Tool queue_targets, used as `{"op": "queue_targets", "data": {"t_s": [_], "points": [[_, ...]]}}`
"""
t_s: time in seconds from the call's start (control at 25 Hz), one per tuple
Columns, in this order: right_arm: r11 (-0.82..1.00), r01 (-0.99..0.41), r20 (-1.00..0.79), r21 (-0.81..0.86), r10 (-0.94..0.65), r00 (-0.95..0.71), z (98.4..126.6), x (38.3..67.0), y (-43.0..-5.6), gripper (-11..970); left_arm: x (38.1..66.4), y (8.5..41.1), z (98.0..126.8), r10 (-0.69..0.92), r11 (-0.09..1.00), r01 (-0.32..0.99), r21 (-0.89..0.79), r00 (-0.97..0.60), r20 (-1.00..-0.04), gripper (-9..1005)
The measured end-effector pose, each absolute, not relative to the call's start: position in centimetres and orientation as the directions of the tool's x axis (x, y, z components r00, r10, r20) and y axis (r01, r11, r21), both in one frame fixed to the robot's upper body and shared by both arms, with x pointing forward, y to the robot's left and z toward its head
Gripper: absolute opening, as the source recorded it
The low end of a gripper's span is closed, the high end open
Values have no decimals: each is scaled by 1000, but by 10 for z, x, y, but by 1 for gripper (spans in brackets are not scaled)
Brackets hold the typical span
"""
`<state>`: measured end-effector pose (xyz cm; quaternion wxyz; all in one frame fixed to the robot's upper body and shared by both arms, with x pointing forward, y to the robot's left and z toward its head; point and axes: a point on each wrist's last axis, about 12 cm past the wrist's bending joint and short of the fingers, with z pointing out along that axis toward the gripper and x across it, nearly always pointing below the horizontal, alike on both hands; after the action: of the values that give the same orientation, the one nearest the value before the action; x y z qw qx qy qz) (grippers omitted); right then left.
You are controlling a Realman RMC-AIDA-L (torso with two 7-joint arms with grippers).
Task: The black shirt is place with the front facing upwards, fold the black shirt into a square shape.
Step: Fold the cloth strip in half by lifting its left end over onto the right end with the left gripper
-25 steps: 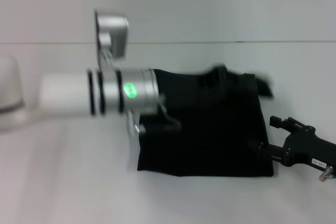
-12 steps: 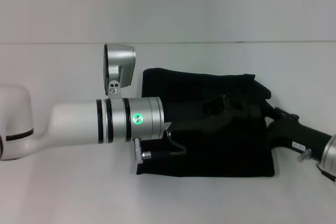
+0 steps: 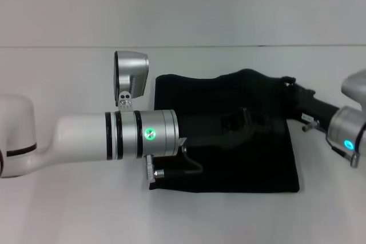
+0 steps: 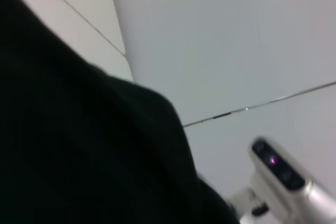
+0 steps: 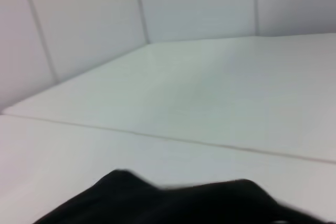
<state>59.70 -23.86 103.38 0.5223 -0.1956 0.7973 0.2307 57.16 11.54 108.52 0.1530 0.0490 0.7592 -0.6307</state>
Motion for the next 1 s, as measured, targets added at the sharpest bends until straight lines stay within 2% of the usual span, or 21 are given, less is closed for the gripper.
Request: {"op": "queue_targets", "data": {"t_s": [0.32, 0.6, 0.8, 1.0], "points": [[842, -526, -946, 124, -59, -318, 1056, 622, -236, 947, 568, 112, 1082, -74, 221, 298, -929, -944, -320, 57], [863, -497, -946, 93, -79, -313, 1060, 630, -240, 947, 572, 107, 1069, -79, 324, 312, -893, -932, -354, 79], [910, -407, -928, 82, -78, -363, 1052, 632, -251, 947, 574, 107, 1062, -92, 382, 323, -866, -919, -383, 95], [955, -248, -924, 163, 60, -378, 1046, 626, -277, 947, 574, 92, 1066, -34, 372, 377, -848, -908, -419, 111]]}}
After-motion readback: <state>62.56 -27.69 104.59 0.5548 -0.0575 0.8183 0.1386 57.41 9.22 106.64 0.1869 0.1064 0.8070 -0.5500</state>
